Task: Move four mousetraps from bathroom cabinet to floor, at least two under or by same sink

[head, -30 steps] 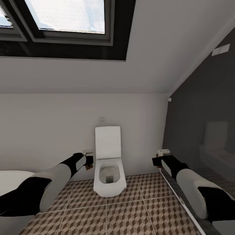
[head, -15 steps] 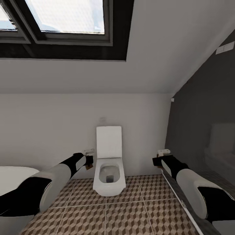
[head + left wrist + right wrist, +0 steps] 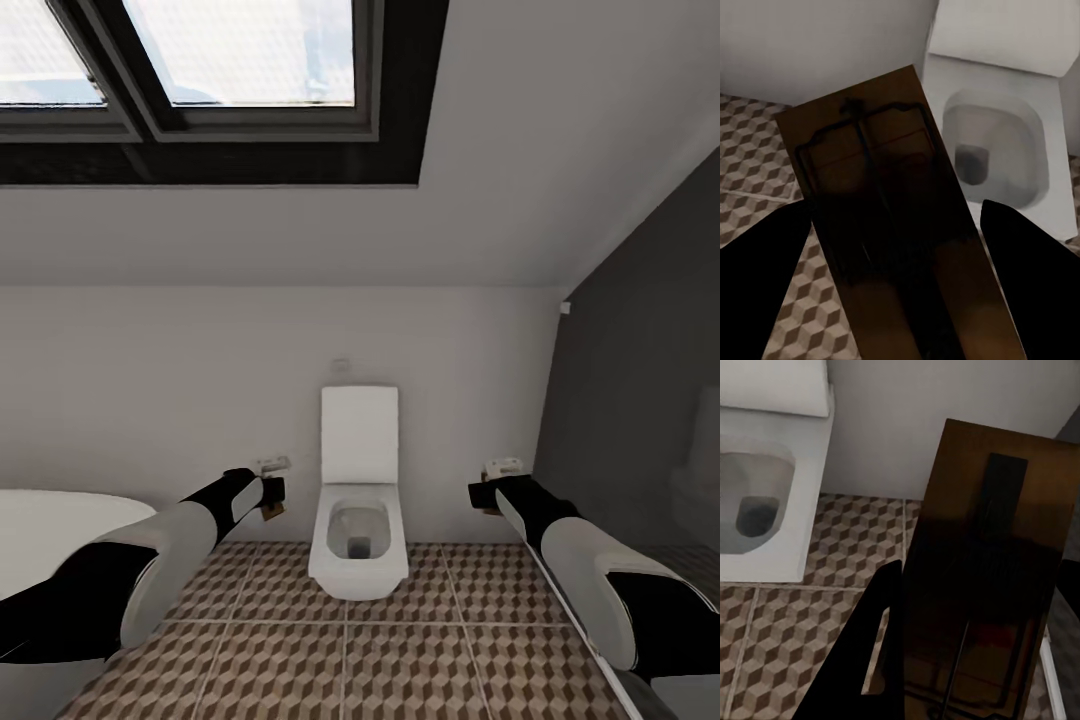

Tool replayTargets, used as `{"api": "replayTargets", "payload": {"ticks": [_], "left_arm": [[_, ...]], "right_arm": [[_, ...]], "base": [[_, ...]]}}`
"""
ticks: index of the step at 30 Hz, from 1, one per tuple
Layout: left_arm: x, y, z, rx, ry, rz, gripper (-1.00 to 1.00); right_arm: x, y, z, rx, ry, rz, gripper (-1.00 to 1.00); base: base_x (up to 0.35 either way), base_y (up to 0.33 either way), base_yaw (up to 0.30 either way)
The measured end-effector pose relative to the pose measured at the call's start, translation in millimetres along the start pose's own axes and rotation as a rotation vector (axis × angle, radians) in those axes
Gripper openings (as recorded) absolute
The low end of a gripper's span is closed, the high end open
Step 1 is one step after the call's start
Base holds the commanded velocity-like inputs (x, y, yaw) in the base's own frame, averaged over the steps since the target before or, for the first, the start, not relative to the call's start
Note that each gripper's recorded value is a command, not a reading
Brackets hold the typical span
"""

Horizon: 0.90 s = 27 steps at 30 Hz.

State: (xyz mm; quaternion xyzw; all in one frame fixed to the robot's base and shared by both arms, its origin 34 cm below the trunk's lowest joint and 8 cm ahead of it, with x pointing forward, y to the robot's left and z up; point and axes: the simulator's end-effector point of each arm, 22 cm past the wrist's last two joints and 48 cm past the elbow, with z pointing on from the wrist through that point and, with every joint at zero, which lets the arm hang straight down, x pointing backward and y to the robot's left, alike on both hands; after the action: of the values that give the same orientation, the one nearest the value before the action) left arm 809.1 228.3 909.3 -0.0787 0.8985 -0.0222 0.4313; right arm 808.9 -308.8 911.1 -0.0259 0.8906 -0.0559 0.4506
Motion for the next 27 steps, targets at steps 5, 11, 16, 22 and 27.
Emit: {"api": "replayTargets", "payload": {"ticks": [5, 11, 16, 22, 27], "left_arm": [[0.9, 5.4, 0.3, -0.007, 0.003, -0.002, -1.00], [3.6, 10.3, 1.0, -0.013, 0.009, -0.004, -1.00], [4.1, 11.2, 1.1, -0.014, 0.010, -0.004, -1.00], [4.2, 11.4, 1.1, -0.015, 0.011, -0.004, -1.00], [4.2, 10.6, 1.2, -0.014, 0.010, 0.000, -1.00]], "right_arm": [[0.0, -0.1, -0.3, 0.000, 0.000, 0.000, -1.00], [-0.3, -0.2, -0.5, 0.000, -0.001, 0.001, -1.00], [0.0, -1.1, -0.5, 0.001, -0.001, 0.000, -1.00], [0.2, -2.2, -0.5, 0.003, -0.001, 0.000, -1.00], [0.3, -3.1, -0.4, 0.004, 0.000, -0.001, -1.00]], "base": [[0.112, 0.117, 0.010], [0.228, 0.228, 0.002], [0.260, 0.237, 0.000], [0.266, 0.237, 0.000], [0.222, 0.163, 0.000]]}}
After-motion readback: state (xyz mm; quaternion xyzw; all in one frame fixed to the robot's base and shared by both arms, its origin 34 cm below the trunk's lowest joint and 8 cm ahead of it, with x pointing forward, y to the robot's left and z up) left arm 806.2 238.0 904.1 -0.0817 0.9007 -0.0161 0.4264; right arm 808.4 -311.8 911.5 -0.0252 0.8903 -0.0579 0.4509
